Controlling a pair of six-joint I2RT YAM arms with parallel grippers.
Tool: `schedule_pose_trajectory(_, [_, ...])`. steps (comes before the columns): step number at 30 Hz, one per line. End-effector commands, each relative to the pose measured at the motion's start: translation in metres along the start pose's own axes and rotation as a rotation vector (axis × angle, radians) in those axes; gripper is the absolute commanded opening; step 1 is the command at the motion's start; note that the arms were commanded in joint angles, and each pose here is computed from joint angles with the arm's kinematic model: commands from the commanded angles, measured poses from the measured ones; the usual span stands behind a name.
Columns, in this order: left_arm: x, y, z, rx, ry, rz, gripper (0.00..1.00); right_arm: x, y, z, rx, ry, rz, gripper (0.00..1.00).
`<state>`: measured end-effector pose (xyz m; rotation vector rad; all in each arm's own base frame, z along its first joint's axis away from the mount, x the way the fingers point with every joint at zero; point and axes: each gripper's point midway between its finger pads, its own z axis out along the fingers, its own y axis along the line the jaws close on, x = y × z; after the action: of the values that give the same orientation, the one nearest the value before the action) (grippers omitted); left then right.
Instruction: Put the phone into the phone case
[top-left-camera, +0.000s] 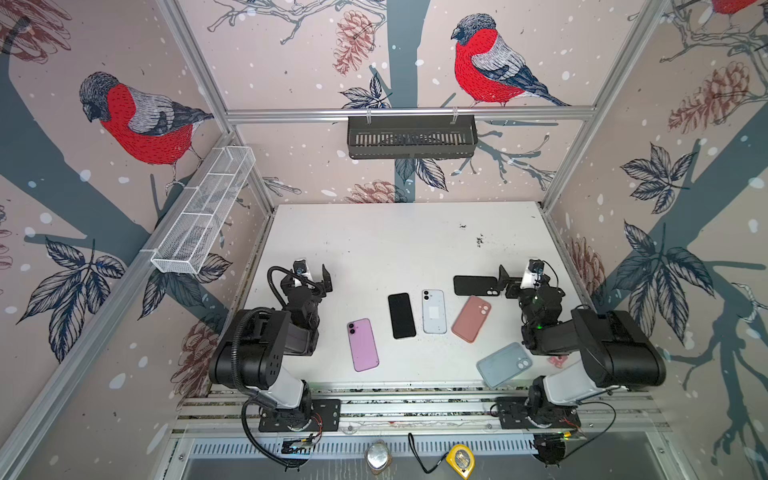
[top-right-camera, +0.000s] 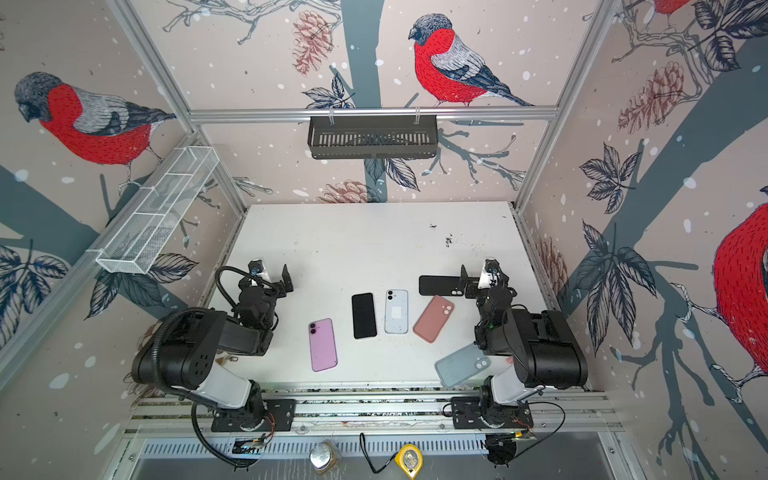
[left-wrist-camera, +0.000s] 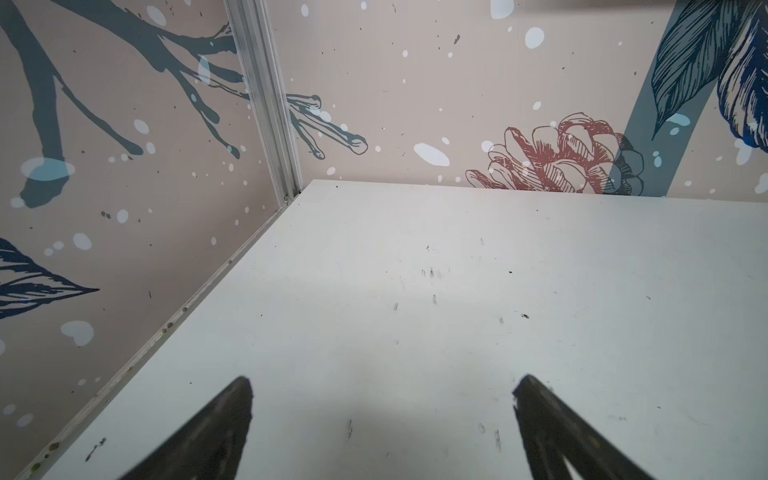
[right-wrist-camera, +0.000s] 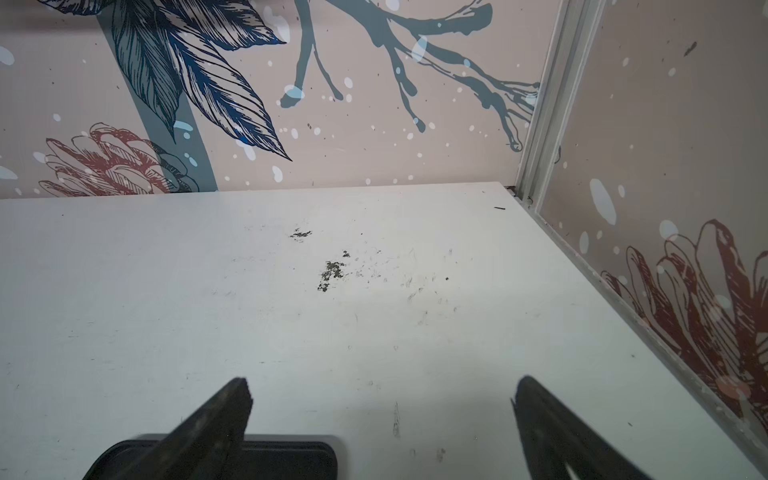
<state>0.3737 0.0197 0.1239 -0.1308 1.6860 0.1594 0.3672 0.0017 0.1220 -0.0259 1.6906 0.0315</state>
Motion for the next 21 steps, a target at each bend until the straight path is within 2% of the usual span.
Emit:
schedule_pose_trajectory(1, [-0.0064,-0.0008,-0.0002,0.005,-0.025,-0.009,0.98,-0.0098,0.0006,-0.0010,-0.003,-0.039,-0.005,1.00])
schedule_pose_trajectory(21, [-0.0058,-0.0008,0.0006,0.023,-0.021,-0.017,0.98,-0.0096,-0.0002,0.0000,-0.004,-0.036,-0.009,0.99])
